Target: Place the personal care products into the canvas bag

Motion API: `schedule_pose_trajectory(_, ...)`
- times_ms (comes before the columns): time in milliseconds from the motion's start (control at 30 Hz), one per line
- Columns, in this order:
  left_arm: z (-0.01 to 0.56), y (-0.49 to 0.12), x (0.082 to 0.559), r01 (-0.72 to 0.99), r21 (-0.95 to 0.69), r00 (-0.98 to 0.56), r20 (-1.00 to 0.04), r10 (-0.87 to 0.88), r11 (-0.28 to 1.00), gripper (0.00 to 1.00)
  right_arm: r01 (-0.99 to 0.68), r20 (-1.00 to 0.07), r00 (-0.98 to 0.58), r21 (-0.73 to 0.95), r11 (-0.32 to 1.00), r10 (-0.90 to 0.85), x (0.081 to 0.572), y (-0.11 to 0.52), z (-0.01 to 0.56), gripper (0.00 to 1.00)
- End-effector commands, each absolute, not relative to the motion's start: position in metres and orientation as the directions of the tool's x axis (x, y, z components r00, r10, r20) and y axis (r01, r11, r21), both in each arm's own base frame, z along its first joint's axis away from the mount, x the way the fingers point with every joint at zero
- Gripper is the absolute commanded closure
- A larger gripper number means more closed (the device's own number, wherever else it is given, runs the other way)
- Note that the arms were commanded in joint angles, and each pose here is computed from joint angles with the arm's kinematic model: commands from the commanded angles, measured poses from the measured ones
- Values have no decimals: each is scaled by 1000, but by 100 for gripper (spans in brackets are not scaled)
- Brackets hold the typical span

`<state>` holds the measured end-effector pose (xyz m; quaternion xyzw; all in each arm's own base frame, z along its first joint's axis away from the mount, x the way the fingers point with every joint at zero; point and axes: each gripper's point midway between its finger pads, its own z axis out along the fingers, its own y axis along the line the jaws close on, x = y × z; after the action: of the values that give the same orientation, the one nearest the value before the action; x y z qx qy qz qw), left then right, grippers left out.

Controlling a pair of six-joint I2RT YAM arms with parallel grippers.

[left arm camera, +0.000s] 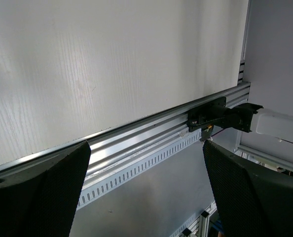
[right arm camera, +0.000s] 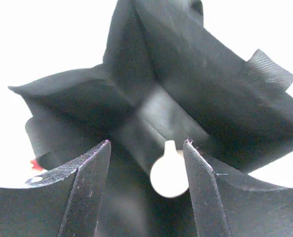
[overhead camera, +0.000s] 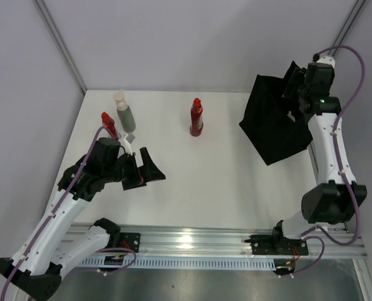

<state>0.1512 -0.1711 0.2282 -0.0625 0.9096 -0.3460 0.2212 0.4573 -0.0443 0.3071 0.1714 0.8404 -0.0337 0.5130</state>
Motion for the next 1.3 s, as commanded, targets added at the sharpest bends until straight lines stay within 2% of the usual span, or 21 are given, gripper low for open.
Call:
schedule_pose_trajectory(0,243,-172,150,72,-677,-879,-390,-275,732,1,190,-929,-243,235,953,277,421,-14,399,35)
schedule_pose_trajectory(67,245,-173,149,80,-683,-878,-393,-273,726,1,94,-941,-227,235,967,251,415,9,412,31)
schedule_pose_trajectory(233,243,-166,143,101,-669,-862,-428,-271,736,1,-157,-963,-229,181,971,143,390,113,423,22)
schedule_pose_trajectory(333,246,-164,138,118,-671,-858,-440,-265,732,1,-319,-958,-267,190,928,105,377,175,412,16)
schedule_pose_trajectory(467,248,-159,131,127,-670,-849,-454,-269,731,1,-422,-954,-299,141,895,9,374,232,385,9)
schedule_pose_trajectory(700,243,-150,133,94,-644,-831,-471,-297,759,1,-456,-916,-384,77,887,-117,418,275,315,1)
schedule_pose_trajectory(867,244,-152,142,67,-623,-848,-447,-284,779,1,-294,-879,-473,86,952,-66,464,282,270,1)
schedule_pose_trajectory(967,242,-149,148,43,-598,-844,-451,-292,800,1,-306,-892,-450,119,945,-33,481,304,257,1)
schedule_pose_trajectory(1033,241,-148,148,33,-598,-845,-444,-297,801,1,-281,-894,-446,96,955,-41,490,312,246,0)
schedule_pose_trajectory(1167,235,-148,146,8,-597,-855,-420,-304,803,1,-128,-875,-482,38,991,-29,509,301,225,0)
schedule_pose_trajectory(1267,232,-148,145,0,-591,-861,-410,-300,806,1,-146,-879,-475,44,988,-31,518,312,212,1)
